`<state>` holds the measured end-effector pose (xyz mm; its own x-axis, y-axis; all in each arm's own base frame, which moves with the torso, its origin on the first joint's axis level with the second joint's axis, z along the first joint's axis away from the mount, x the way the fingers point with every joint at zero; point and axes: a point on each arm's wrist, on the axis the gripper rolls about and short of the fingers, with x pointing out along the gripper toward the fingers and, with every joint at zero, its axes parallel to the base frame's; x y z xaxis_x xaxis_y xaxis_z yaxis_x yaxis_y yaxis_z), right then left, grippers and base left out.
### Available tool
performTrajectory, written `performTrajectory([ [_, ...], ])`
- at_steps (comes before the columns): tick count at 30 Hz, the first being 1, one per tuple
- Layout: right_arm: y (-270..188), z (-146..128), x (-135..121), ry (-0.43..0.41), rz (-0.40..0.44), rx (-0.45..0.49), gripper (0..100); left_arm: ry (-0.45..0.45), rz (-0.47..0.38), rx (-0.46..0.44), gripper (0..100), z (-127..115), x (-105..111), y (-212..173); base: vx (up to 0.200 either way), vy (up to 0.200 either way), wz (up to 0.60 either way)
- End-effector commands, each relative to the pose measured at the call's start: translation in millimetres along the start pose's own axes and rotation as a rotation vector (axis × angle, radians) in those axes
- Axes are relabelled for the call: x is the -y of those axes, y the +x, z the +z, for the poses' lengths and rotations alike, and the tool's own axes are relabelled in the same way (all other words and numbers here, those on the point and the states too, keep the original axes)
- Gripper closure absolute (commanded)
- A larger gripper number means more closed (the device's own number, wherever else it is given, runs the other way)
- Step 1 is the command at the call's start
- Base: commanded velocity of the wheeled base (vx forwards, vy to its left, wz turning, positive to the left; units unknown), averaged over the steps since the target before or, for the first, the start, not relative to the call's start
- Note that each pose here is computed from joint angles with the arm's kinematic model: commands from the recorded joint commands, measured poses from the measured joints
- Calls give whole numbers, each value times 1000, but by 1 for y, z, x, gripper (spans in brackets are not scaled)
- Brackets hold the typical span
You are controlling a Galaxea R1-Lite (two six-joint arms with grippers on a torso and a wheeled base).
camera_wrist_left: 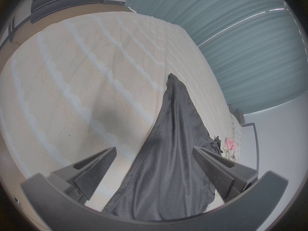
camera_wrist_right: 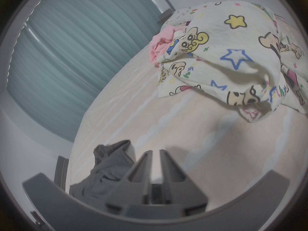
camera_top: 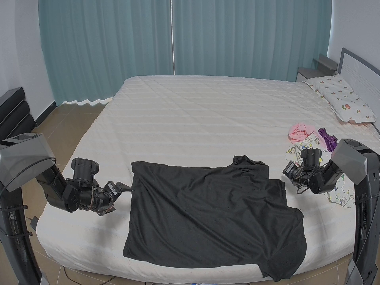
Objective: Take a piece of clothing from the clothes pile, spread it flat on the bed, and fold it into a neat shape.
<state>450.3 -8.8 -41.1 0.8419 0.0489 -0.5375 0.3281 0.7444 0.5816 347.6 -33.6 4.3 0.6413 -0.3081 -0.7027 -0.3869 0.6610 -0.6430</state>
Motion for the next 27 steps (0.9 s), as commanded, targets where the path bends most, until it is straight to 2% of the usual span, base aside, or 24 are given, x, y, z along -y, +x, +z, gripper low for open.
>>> performTrajectory([
  [1,-4,-6,-1,-10,7,-12,0,-3,3,-3,0,0,-1,1,0,0,0],
  [14,3,-26,-7,-19,18,-63,0,0,1,-3,0,-1,0,1,0,0,0],
  [15,3,-28,-7,-21,18,-70,100,-1,1,-3,0,-1,0,1,0,0,0],
  [24,6,-21,-3,-4,21,-43,100,0,2,-4,0,-1,-1,1,0,0,0],
  [27,7,-10,-5,41,39,4,100,0,2,-4,0,-1,-1,1,0,0,0],
])
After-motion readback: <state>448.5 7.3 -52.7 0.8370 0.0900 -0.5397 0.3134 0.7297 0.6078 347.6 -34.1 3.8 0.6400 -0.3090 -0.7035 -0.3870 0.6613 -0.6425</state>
